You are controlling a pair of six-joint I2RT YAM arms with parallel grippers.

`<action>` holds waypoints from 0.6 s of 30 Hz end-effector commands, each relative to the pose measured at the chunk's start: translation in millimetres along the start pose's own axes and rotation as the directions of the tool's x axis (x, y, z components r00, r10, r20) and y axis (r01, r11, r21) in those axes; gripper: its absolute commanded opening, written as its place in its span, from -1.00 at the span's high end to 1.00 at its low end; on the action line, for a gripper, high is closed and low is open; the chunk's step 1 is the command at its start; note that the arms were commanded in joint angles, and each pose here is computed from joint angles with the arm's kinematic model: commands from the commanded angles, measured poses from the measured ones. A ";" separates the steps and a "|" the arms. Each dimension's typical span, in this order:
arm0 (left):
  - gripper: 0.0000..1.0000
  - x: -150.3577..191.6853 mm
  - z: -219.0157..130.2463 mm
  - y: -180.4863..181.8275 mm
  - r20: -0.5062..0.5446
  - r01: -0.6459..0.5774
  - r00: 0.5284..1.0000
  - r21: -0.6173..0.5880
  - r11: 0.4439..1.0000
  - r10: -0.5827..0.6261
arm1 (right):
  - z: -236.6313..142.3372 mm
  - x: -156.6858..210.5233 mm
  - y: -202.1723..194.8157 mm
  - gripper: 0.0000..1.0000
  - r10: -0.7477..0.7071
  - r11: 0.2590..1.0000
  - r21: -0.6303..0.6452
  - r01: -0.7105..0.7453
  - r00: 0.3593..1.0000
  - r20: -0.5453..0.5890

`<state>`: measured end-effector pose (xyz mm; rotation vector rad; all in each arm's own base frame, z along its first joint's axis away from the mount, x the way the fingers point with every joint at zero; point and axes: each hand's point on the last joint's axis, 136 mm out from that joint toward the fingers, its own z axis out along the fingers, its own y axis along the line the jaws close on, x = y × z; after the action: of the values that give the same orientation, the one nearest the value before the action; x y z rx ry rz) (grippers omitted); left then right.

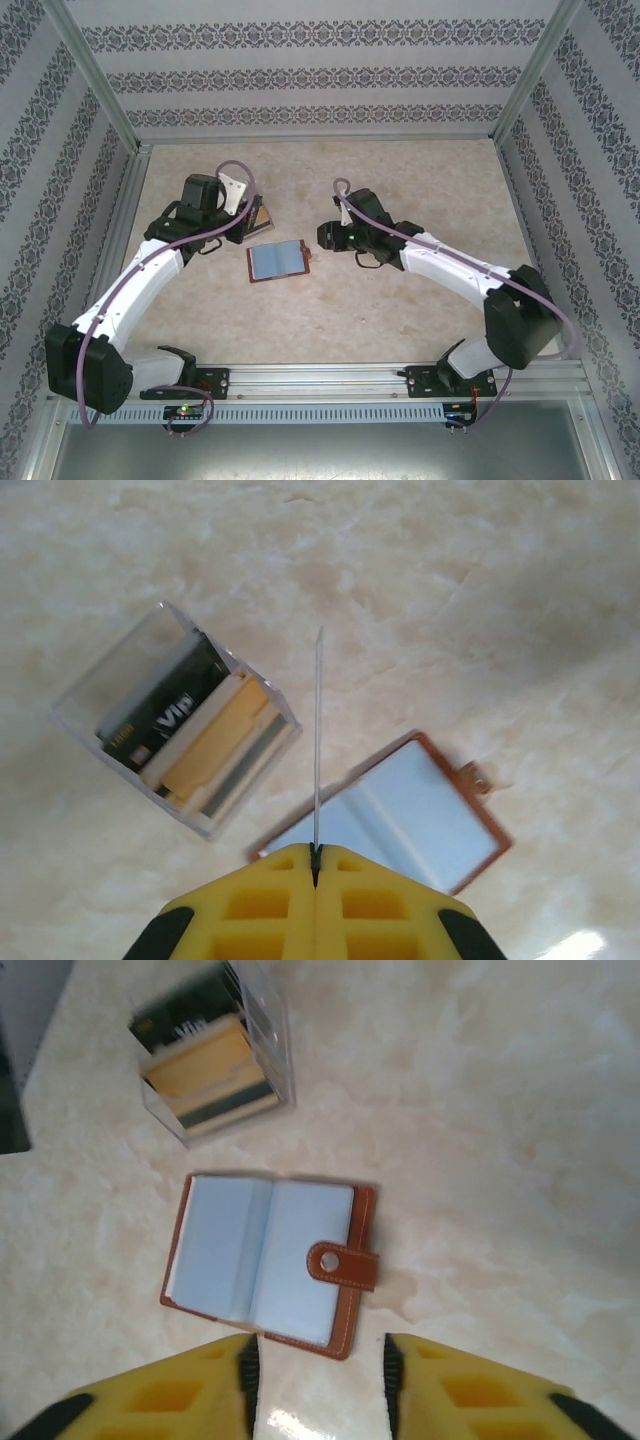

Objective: Take the credit cards out of the card holder

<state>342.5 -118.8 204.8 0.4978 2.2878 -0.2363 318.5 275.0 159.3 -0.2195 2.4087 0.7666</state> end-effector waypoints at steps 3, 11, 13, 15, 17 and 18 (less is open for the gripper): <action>1.00 -10.9 13.1 25.2 -0.081 -0.407 0.913 -0.085 0.909 0.401 | -23.9 -12.8 -7.4 -0.23 -0.010 1.000 0.018 0.008 0.997 0.078; 1.00 -10.9 46.7 47.5 -0.208 -0.592 0.798 -0.098 0.800 0.566 | -41.0 -17.0 -17.0 -0.96 0.019 1.000 0.019 -0.021 0.992 0.122; 1.00 -8.4 55.3 53.8 -0.235 -0.622 0.774 -0.110 0.775 0.588 | -43.4 -16.1 -20.3 -0.96 0.028 0.999 0.022 -0.031 0.992 0.127; 1.00 -5.6 62.8 58.0 -0.253 -0.644 0.756 -0.117 0.756 0.604 | -45.1 -15.5 -23.0 -0.97 0.037 0.999 0.024 -0.040 0.991 0.130; 1.00 -2.3 69.0 58.3 -0.263 -0.657 0.742 -0.104 0.746 0.617 | -45.7 -14.1 -26.2 -0.96 0.044 0.998 0.029 -0.048 0.991 0.129; 1.00 -0.5 72.6 60.4 -0.273 -0.662 0.737 -0.105 0.742 0.619 | -46.0 -13.6 -27.6 -0.97 0.047 0.998 0.032 -0.052 0.991 0.128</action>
<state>402.9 -95.1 150.8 1.1774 2.2134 0.3172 315.2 234.8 182.4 -0.1397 2.3243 0.7463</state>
